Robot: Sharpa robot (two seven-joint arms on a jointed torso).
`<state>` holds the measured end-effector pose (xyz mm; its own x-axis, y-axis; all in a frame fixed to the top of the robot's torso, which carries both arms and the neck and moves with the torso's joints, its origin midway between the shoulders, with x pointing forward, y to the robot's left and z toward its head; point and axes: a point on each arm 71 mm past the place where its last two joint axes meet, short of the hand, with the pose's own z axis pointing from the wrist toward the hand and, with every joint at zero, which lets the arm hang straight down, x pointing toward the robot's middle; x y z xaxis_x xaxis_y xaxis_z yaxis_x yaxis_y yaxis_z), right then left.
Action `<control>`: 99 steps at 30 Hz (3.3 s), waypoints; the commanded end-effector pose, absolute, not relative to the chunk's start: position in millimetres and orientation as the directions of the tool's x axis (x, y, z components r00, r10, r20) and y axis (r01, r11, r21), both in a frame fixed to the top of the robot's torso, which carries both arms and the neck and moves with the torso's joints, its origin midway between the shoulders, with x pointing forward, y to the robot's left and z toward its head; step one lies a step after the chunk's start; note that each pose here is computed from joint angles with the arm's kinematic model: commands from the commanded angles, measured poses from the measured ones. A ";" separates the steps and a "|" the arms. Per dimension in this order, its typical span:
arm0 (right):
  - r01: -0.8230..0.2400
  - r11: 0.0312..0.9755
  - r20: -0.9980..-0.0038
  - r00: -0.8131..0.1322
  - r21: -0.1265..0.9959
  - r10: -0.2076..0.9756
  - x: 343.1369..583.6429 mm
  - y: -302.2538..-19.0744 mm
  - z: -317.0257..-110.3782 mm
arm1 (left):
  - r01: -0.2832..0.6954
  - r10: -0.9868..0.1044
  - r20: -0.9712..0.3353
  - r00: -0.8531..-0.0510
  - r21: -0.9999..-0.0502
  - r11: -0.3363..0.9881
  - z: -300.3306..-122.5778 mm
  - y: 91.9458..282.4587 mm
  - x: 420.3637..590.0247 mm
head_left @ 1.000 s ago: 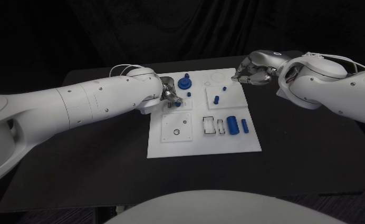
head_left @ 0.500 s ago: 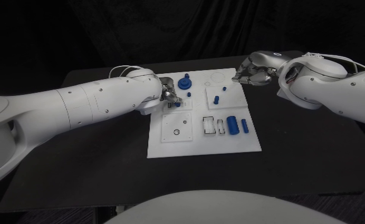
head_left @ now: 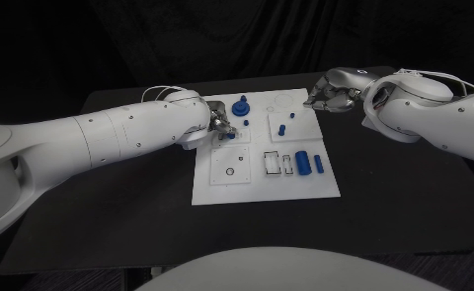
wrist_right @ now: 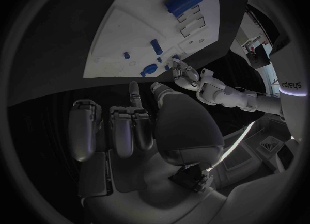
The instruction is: Assemble the parts on the task board
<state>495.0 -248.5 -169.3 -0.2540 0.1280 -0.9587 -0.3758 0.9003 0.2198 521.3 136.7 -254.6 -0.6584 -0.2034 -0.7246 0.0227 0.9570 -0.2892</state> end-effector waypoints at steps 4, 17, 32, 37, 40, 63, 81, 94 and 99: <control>-0.352 0.912 -0.956 -0.270 0.212 0.118 495.2 -250.7 -171.7 | 0.031 -0.192 -0.711 -0.676 -0.288 0.957 -260.0 135.6 517.5; -0.348 0.914 -0.954 -0.277 0.209 0.113 495.3 -250.6 -172.4 | 0.041 -0.201 -0.716 -0.668 -0.304 0.952 -259.5 135.0 517.6; -0.338 0.918 -0.953 -0.283 0.207 0.111 494.7 -253.4 -172.9 | 0.053 -0.300 -0.764 -0.571 -0.399 0.916 -249.8 139.2 513.5; -0.335 0.919 -0.952 -0.284 0.206 0.110 494.4 -254.4 -173.0 | 0.060 -0.341 -0.779 -0.525 -0.434 0.899 -245.2 141.9 511.4; -0.334 0.920 -0.952 -0.285 0.206 0.110 494.2 -254.8 -173.1 | 0.062 -0.364 -0.787 -0.498 -0.452 0.890 -242.7 143.7 510.4; -0.326 0.923 -0.950 -0.293 0.202 0.105 494.5 -254.6 -173.8 | 0.082 -0.354 -0.861 -0.366 -0.409 0.909 -252.7 154.9 502.2; -0.319 0.927 -0.950 -0.295 0.200 0.103 494.6 -256.6 -174.1 | 0.125 -0.333 -0.889 -0.314 -0.386 0.914 -264.7 152.8 492.8; -0.315 0.928 -0.948 -0.301 0.197 0.099 494.7 -256.8 -174.7 | 0.125 -0.314 -0.883 -0.349 -0.376 0.918 -273.7 151.1 489.3; -0.314 0.929 -0.948 -0.303 0.197 0.098 494.7 -257.0 -174.9 | 0.123 -0.310 -0.881 -0.358 -0.373 0.920 -277.2 150.3 488.5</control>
